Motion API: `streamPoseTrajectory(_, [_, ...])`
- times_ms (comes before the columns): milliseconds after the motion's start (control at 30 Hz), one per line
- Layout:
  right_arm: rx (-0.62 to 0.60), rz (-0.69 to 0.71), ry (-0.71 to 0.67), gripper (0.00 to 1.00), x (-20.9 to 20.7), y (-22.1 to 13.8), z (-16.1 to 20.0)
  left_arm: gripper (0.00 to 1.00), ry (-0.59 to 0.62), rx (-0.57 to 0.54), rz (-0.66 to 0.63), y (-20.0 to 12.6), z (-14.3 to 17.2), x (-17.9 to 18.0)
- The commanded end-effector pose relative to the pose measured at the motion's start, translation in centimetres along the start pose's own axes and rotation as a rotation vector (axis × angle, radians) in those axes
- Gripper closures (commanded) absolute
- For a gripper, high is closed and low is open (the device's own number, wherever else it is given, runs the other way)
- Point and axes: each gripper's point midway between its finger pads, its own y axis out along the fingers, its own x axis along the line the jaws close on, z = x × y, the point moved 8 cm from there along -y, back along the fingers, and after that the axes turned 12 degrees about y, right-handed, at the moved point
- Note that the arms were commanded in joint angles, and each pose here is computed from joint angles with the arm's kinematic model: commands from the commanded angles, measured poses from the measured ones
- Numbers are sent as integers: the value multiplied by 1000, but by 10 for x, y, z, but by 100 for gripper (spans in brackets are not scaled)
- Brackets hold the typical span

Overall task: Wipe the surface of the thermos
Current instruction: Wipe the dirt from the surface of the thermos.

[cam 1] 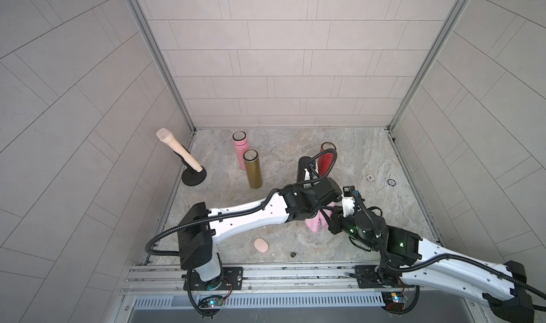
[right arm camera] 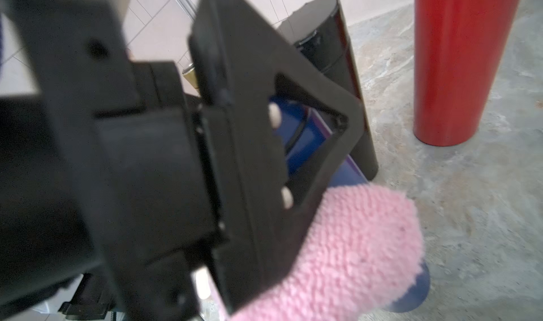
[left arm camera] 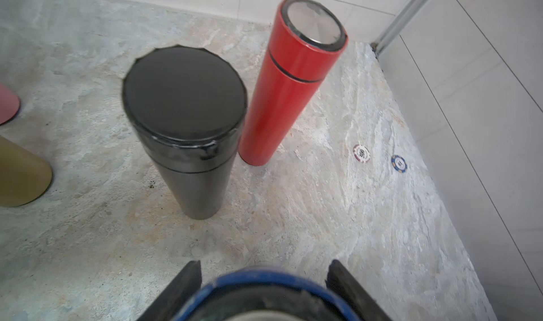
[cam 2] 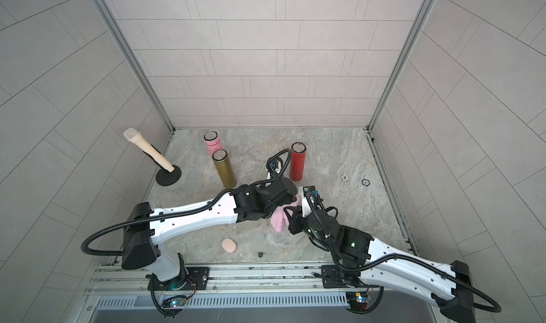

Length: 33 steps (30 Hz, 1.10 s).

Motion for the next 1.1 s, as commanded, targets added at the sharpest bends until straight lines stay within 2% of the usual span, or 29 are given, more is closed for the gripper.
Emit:
streamPoseTrajectory(0, [-75, 265, 3, 100, -50, -18, 3, 100, 189, 4, 114, -4, -9, 1])
streamPoseTrajectory(100, [-134, 327, -41, 100, -75, -29, 2, 100, 282, 48, 192, 2, -16, 14])
streamPoseTrajectory(200, [-104, 341, 34, 100, -90, -24, 4, 100, 381, 63, 280, 1, -21, 20])
streamPoseTrajectory(367, [56, 181, 164, 100, -93, 13, 7, 100, 553, -82, 536, -19, -16, 9])
streamPoseTrajectory(533, [108, 59, 141, 100, -83, 30, -8, 100, 628, -183, 694, -31, -10, 3])
streamPoseTrajectory(767, [278, -116, 175, 100, -52, 48, -19, 100, 655, -241, 626, -17, -3, 5])
streamPoseTrajectory(867, [263, -215, 172, 100, -29, 44, -36, 100, 649, -248, 583, -9, 2, 7])
streamPoseTrajectory(1067, [211, -335, 146, 100, 11, 24, -72, 100, 652, -240, 578, 0, 8, 4])
